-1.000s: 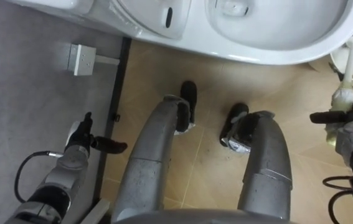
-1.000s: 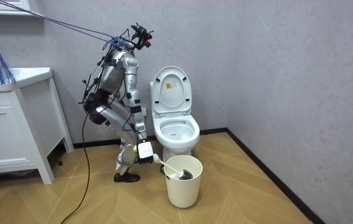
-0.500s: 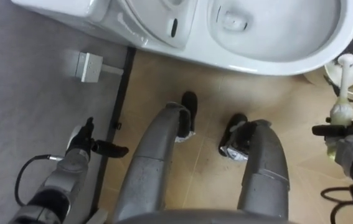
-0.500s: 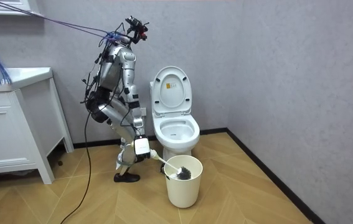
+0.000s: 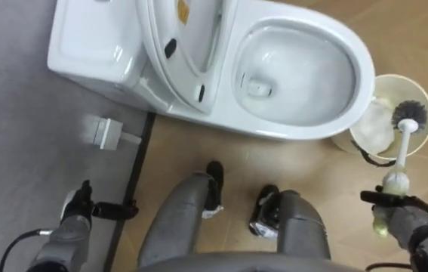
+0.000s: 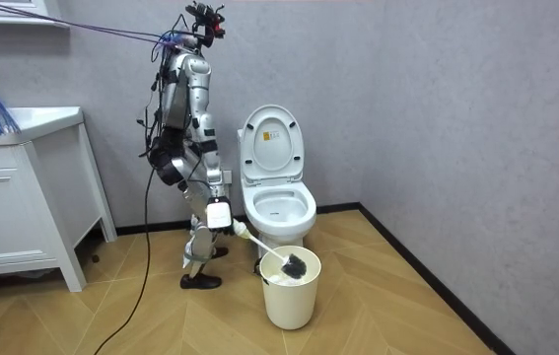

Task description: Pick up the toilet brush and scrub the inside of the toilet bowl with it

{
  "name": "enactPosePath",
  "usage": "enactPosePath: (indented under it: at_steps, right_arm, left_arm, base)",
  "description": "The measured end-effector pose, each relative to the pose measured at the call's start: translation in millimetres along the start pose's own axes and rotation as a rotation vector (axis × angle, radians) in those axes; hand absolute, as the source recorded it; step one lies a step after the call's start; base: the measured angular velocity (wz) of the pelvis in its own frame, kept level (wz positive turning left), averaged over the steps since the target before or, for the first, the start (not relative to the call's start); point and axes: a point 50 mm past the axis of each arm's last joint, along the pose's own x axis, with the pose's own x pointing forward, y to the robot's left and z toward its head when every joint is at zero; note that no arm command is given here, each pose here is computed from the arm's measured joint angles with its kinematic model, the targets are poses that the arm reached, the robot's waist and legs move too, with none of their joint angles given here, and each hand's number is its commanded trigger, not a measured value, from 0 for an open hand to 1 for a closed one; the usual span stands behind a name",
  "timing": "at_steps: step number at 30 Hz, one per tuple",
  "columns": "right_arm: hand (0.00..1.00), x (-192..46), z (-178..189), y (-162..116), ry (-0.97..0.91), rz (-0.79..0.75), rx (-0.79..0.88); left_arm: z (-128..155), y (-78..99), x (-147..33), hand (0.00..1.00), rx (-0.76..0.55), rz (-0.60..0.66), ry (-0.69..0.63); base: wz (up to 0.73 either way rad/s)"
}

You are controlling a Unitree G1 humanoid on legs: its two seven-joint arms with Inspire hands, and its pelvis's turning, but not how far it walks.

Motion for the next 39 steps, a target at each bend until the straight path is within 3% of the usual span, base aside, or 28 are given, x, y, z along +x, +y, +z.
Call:
enactPosePath:
  at_steps: [10, 14, 17, 28, 31, 39]
  right_arm:
    - [1.0, -0.9, -59.2, -25.1, 0.107, -0.039, 0.102]
    - [1.0, -4.0, -67.9, -17.8, 0.08, -0.019, 0.031]
    - [1.0, -6.3, -65.0, -8.7, 0.036, 0.013, -0.009]
    - [1.0, -17.5, -27.7, 25.6, -0.303, 0.116, -0.298]
    - [1.0, -20.7, -23.4, 33.7, -0.372, 0.156, -0.431]
    - [1.0, -26.5, -28.5, 50.2, -0.423, 0.252, -0.643]
  left_arm:
    - [-56.0, 19.3, -22.4, 0.0, -0.133, 0.115, 0.088]
    - [-54.2, 17.1, -28.8, 0.0, -0.151, 0.153, 0.03]
    - [-44.6, 13.3, -31.6, 0.0, -0.098, 0.19, -0.041]
    - [70.9, 11.9, -71.0, 0.0, 0.149, 0.379, -0.708]
    - [86.8, 8.8, -77.5, 0.0, 0.189, 0.391, -0.811]
    - [94.2, 1.9, -78.7, 0.0, 0.247, 0.359, -0.858]
  base:
    - [0.07]
    - [0.01]
    - [0.08]
    - [0.07]
    - [-0.06]
    - [-0.01]
